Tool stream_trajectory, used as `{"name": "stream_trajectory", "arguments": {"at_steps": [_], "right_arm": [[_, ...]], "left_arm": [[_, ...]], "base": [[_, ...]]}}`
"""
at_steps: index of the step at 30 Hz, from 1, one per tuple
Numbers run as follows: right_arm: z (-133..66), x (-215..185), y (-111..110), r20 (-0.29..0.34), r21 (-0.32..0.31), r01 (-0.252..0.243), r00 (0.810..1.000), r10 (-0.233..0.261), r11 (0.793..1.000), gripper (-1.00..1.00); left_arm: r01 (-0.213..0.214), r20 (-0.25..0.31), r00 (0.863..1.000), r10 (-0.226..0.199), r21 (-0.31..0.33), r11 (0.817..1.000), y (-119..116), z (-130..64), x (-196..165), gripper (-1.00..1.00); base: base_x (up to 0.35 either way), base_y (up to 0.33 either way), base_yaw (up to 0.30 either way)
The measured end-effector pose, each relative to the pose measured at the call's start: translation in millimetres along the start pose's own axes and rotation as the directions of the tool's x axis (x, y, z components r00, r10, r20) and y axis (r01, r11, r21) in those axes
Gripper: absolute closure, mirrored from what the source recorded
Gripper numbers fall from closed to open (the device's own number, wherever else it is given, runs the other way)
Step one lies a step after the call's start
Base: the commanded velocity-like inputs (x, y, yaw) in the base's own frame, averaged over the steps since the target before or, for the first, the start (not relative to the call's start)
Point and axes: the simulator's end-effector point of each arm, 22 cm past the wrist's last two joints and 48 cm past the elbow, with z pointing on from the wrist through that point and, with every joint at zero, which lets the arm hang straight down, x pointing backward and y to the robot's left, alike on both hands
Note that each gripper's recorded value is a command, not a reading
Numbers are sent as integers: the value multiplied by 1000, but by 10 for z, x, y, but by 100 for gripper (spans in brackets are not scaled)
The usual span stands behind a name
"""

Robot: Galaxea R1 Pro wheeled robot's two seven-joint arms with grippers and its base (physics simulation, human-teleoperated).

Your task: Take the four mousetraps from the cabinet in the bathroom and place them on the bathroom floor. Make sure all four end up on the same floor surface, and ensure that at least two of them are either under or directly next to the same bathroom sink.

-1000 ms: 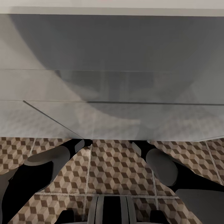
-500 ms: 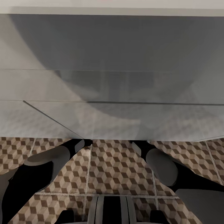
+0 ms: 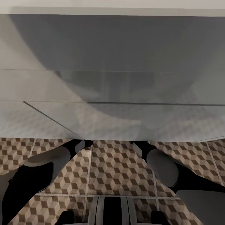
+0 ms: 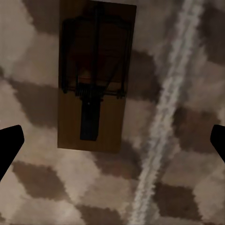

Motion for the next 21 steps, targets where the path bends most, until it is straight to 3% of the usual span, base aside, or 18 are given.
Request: {"name": "stream_trajectory", "arguments": {"at_steps": [21], "right_arm": [[0, -14, -9, 6, 4, -1, 1000, 1, 1000, 100]], "left_arm": [[0, 0, 1000, 0, 0, 1000, 1, 0, 0, -100]], "base": [[0, 0, 0]]}}
